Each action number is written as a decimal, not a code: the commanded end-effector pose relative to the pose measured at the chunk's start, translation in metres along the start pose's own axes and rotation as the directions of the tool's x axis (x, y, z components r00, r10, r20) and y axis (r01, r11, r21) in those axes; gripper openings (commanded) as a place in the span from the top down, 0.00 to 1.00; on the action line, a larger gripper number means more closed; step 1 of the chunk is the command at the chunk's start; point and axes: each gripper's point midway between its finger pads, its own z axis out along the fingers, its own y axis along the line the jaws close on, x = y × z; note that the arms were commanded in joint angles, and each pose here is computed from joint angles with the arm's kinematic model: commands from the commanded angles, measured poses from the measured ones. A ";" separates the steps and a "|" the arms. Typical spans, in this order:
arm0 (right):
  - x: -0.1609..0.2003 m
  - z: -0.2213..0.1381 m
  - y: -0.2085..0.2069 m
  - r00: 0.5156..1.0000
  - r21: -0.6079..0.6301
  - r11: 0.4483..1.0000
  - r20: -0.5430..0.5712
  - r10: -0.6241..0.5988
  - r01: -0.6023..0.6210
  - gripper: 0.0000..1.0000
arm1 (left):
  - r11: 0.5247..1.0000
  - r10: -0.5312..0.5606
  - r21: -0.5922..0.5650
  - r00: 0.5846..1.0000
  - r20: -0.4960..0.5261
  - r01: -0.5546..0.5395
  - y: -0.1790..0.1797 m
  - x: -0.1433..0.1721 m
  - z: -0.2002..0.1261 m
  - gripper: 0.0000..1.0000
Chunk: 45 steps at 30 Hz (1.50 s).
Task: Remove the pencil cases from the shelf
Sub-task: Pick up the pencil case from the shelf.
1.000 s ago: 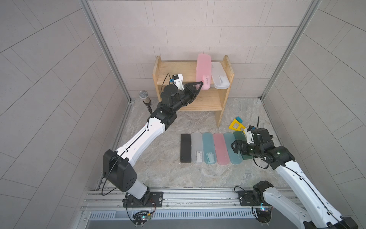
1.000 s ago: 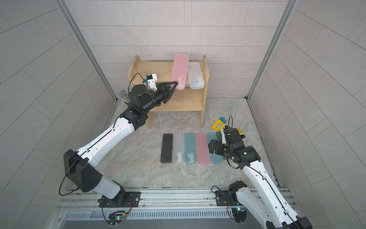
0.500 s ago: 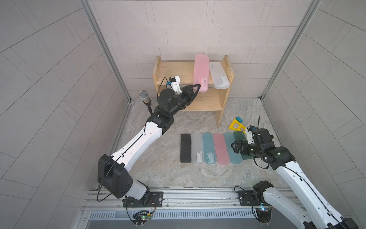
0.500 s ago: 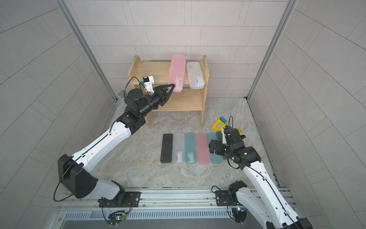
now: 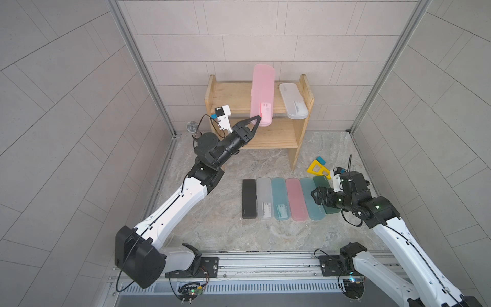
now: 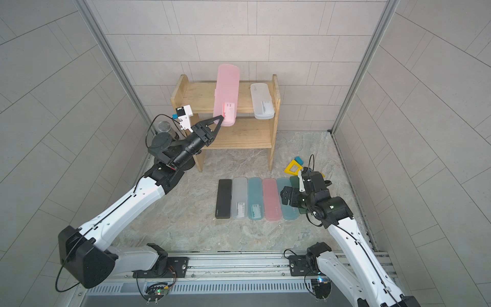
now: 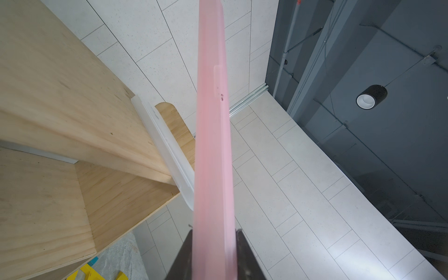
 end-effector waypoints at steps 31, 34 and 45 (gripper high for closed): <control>-0.065 -0.060 0.141 0.981 -0.409 0.911 0.190 0.028 0.053 0.00 | 0.886 0.464 -0.082 0.881 0.093 -0.457 0.016 0.049 -0.197 1.00; -0.081 -0.076 0.192 0.973 -0.514 0.852 0.231 0.028 0.098 0.00 | 0.866 0.497 -0.115 0.863 0.095 -0.486 0.029 0.056 -0.213 1.00; -0.087 -0.069 0.345 0.963 -0.611 0.754 0.248 -0.106 0.241 0.00 | 0.851 0.511 -0.173 0.858 0.053 -0.496 0.051 0.069 -0.233 1.00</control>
